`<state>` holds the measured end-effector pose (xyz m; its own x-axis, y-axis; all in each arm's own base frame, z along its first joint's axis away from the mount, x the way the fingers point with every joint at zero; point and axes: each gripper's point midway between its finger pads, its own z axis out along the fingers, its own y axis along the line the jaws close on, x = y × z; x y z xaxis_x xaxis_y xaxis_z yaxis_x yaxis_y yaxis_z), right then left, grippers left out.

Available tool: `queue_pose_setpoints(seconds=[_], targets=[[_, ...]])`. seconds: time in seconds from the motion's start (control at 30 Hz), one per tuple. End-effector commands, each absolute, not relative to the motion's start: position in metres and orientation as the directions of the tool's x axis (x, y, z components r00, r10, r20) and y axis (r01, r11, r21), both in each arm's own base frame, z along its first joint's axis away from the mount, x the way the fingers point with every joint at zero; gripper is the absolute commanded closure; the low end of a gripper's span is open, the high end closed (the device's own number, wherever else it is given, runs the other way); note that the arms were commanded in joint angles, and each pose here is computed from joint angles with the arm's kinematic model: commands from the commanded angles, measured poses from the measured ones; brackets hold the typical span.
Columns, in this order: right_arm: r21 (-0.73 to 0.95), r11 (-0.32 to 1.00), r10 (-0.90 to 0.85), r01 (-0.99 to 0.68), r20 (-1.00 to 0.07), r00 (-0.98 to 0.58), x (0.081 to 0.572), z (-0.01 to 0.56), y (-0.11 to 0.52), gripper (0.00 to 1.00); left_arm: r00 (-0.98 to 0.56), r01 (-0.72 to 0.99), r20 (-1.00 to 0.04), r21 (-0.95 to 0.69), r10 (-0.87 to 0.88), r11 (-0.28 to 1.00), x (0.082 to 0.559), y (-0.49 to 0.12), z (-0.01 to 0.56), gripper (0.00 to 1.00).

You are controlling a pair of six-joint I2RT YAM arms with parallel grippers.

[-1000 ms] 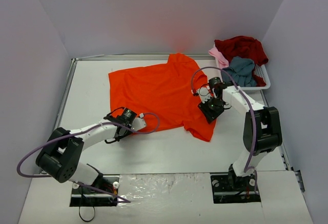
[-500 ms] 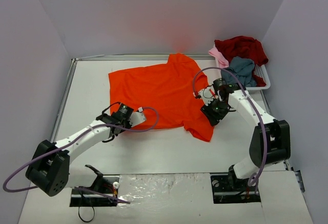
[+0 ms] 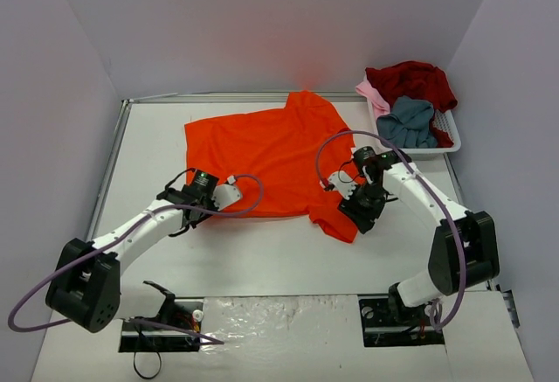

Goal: Fold and stack the t-shirts
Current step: Grap the side of the flattened tshirt closest away from the robot with both arms

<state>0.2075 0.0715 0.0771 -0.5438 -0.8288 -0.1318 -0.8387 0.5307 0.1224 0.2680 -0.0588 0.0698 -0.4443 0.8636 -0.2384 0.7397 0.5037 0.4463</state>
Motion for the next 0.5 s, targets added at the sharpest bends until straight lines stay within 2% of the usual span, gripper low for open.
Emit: queue_pose_setpoints(seconds=[0.0,0.33,0.47], targets=[[0.142,0.473,-0.860,-0.869,-0.140,-0.491,0.190,0.088,0.076,0.59,-0.457,0.741,-0.289,0.399,0.841,0.540,0.273,-0.070,0.079,0.98],[-0.013,0.400,-0.892,-0.917,-0.237,-0.385,0.212,0.087,0.083,0.60,-0.462,0.803,-0.363,0.216,0.809,0.555,0.263,-0.095,0.073,0.98],[-0.081,0.354,-0.919,-0.932,-0.215,-0.331,0.216,0.076,0.074,0.60,-0.469,0.806,-0.352,0.204,0.810,0.555,0.260,-0.092,0.069,0.98]])
